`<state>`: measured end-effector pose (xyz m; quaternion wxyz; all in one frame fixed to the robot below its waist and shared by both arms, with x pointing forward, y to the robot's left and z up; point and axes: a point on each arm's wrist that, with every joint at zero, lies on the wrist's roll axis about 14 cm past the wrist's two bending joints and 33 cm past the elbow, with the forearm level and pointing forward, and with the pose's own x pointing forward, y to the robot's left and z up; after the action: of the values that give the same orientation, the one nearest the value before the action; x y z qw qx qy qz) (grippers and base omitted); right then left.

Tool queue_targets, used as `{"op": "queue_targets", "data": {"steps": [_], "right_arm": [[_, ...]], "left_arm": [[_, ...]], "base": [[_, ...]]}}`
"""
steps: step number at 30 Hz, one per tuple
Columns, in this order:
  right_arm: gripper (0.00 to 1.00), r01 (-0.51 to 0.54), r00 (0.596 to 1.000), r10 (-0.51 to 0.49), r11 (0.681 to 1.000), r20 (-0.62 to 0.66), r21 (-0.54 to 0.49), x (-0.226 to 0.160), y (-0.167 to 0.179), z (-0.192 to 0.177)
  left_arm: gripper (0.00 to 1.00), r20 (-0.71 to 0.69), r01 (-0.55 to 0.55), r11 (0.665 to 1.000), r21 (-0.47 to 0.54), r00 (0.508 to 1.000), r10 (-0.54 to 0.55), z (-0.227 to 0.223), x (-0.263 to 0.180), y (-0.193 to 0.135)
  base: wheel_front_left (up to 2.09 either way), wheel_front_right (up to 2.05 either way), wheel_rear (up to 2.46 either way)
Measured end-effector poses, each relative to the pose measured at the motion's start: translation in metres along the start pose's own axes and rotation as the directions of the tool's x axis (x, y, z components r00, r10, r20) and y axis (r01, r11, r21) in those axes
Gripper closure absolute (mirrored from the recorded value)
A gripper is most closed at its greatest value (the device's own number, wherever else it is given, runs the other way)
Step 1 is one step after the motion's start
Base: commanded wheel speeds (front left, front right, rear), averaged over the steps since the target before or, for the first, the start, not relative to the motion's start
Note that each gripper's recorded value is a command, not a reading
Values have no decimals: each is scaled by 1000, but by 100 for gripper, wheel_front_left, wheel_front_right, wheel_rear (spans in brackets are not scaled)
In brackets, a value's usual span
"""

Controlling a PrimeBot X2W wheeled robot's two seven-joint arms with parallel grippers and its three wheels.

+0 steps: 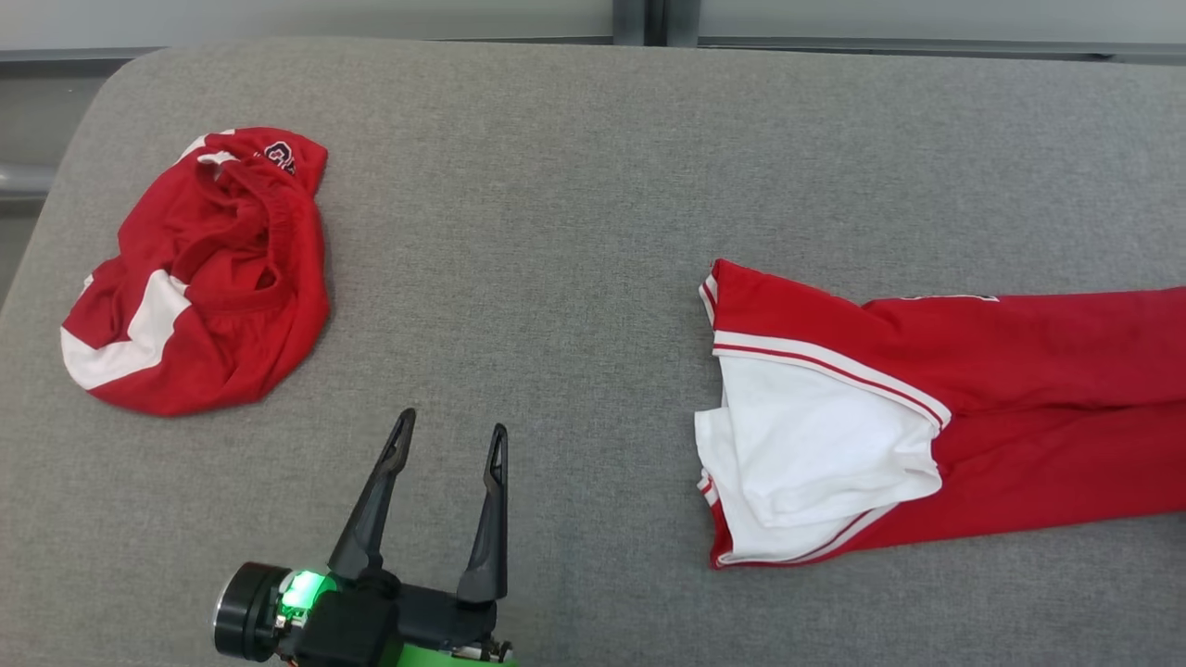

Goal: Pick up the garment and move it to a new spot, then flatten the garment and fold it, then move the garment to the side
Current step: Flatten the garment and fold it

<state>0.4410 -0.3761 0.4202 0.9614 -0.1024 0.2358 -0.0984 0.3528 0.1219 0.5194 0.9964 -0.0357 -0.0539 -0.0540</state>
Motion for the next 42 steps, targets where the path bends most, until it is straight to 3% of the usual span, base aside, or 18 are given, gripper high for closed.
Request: {"op": "queue_targets", "data": {"steps": [11, 18, 24, 30, 42], "right_arm": [[100, -13, 994, 22, 997, 111, -75, -32, 10, 40], [100, -117, 974, 137, 986, 182, -119, -73, 65, 69], [100, -218, 933, 251, 965, 259, -150, -104, 117, 99], [100, -357, 880, 389, 920, 274, -158, -122, 177, 105], [100, -558, 786, 563, 824, 255, -102, -135, 263, 97]], "left_arm": [[0, -6, 49, 999, 9, 999, -49, -3, 0, -13], [0, 6, 57, 998, 10, 998, -57, 2, -10, -18], [0, 21, 58, 998, 15, 998, -59, 7, -16, -18], [0, 28, 46, 999, 27, 998, -47, 11, -21, -13], [0, 14, 15, 999, 34, 1000, -16, 8, -27, -4]], "base": [[0, 0, 0], [0, 0, 0], [0, 0, 0], [0, 0, 0], [0, 0, 0]]}}
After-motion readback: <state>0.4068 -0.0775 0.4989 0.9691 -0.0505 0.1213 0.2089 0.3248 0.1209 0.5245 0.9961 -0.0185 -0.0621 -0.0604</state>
